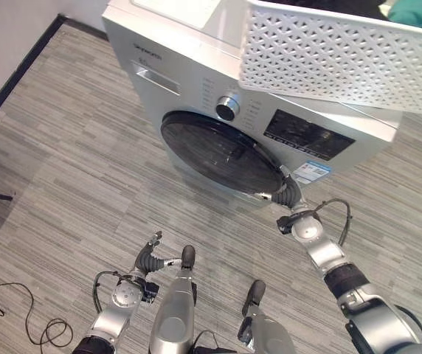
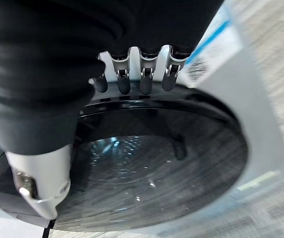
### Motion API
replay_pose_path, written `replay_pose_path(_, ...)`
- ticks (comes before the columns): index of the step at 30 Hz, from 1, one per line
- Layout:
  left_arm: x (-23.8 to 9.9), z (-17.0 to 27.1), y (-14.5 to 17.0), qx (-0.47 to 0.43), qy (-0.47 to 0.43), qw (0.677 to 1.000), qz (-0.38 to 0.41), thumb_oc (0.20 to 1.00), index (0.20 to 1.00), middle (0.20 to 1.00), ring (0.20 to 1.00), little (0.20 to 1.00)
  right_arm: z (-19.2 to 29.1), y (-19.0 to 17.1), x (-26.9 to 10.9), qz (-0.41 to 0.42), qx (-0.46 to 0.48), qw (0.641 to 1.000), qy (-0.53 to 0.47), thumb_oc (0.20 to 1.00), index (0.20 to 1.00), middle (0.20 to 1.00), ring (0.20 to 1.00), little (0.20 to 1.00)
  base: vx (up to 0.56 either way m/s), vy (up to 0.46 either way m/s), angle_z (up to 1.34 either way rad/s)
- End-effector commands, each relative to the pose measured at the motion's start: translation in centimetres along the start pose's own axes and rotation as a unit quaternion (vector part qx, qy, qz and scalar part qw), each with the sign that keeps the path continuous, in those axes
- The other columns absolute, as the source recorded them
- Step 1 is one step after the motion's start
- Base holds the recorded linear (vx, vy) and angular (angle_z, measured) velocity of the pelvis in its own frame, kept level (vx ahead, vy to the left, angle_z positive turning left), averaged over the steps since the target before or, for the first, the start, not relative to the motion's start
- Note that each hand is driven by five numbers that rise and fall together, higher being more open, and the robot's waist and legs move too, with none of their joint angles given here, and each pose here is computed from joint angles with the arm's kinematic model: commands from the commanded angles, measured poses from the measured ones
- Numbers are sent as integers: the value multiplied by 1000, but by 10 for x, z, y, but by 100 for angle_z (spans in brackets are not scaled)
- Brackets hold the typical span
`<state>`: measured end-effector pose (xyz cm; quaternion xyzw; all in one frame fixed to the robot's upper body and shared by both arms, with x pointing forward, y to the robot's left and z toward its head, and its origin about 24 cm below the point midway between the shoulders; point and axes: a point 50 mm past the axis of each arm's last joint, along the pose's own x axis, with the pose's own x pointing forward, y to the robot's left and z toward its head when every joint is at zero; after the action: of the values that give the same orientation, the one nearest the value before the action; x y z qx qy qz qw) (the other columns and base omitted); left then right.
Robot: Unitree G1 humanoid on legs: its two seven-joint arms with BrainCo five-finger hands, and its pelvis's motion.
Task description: Grab the laundry basket,head to the washer,open it,put in the laundry and shut it.
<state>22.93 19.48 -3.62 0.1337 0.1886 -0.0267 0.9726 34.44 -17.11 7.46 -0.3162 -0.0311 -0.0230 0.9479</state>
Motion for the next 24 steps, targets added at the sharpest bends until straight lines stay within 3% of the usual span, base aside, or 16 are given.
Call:
replay_pose_path(1,-8,-5,-12,-45,-6,999,-11,1000,1000,1000,1000,1000,8,-28,6,-52,-55,996,-41,1000,1000,1000,1000,1000,14,-5,4)
replay_pose_path(6,-7,0,-14,-98,-14,995,-11,1000,1000,1000,1000,1000,12,-29,8,-57,-102,992,-53,1000,1000,1000,1000,1000,11,-9,8)
replay_pose_path(10,-9,9,-22,-140,-31,989,-29,1000,1000,1000,1000,1000,5,-24,22,-49,-107,993,-5,1000,1000,1000,1000,1000,3,-15,12)
replay_pose_path(22,-15,14,-23,-157,-40,986,-48,1000,1000,1000,1000,1000,-5,-28,47,-9,-128,988,85,1000,1000,1000,1000,1000,4,-4,-1)
replay_pose_path(23,-14,15,-21,-154,-42,986,-46,1000,1000,1000,1000,1000,-4,-29,50,-4,-128,987,94,624,624,624,624,624,5,1,-9)
replay_pose_path(24,-14,15,-21,-154,-42,986,-46,1000,1000,1000,1000,1000,-4,-29,51,-4,-128,987,94,413,413,413,413,413,10,5,-6)
